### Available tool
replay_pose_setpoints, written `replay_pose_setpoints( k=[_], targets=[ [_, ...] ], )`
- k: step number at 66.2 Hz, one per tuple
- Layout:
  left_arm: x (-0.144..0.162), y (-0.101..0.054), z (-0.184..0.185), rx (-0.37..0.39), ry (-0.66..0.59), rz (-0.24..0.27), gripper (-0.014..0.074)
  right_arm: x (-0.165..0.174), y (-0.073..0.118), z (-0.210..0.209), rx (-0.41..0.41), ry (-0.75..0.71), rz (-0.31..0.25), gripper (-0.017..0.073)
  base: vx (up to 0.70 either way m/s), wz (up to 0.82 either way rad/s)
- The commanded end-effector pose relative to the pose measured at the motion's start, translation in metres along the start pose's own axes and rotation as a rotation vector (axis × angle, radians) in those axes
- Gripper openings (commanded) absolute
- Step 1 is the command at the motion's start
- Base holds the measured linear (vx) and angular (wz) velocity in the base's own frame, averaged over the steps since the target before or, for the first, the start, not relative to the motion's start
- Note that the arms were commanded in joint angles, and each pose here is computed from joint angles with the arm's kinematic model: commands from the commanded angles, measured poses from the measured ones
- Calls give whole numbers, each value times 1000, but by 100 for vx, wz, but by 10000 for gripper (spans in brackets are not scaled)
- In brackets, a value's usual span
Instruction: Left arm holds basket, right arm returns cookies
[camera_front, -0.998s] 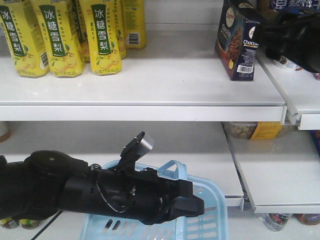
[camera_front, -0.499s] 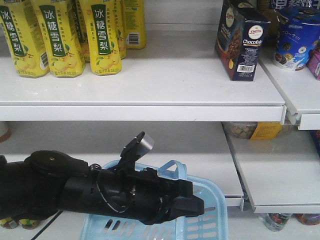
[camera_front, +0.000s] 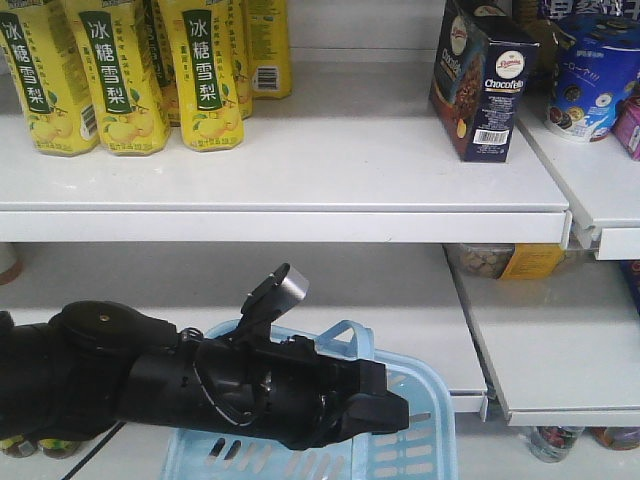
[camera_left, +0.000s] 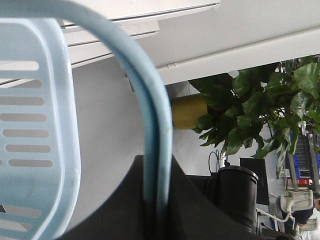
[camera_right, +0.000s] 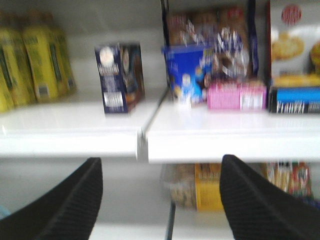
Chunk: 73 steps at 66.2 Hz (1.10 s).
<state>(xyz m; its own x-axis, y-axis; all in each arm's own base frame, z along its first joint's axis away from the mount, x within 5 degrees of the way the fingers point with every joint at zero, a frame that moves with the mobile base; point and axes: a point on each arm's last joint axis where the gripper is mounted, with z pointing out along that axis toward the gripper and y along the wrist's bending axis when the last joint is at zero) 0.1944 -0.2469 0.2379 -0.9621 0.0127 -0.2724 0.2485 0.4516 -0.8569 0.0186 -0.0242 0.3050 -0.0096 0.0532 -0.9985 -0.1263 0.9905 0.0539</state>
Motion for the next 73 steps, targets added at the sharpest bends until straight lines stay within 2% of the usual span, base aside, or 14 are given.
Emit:
replay_pose_setpoints(
  k=[1, 7, 19, 30, 39, 54, 73],
  targets=[
    [-5, -20, -9, 77, -29, 15, -6, 10, 6, 8, -39, 15, -6, 488, 0, 0],
    [-5, -20, -9, 76, -30, 14, -6, 22, 10, 14, -71, 43, 10, 488, 0, 0],
    [-6, -18, -9, 63, -44, 14, -6, 37, 16, 22, -110, 38, -7, 488, 0, 0],
    [-6, -18, -9, 63, -44, 14, -6, 39, 16, 23, -111, 41, -10, 464, 0, 0],
    [-6, -18, -9, 63, -44, 14, -6, 39, 16, 23, -111, 41, -10, 343, 0, 0],
    [-6, -18, -9, 63, -44, 14, -6, 39, 16, 22, -112, 41, -9, -17, 0, 0],
    [-6, -18, -9, 63, -44, 14, -6, 39, 16, 22, -111, 42, -10, -9, 0, 0]
  ],
)
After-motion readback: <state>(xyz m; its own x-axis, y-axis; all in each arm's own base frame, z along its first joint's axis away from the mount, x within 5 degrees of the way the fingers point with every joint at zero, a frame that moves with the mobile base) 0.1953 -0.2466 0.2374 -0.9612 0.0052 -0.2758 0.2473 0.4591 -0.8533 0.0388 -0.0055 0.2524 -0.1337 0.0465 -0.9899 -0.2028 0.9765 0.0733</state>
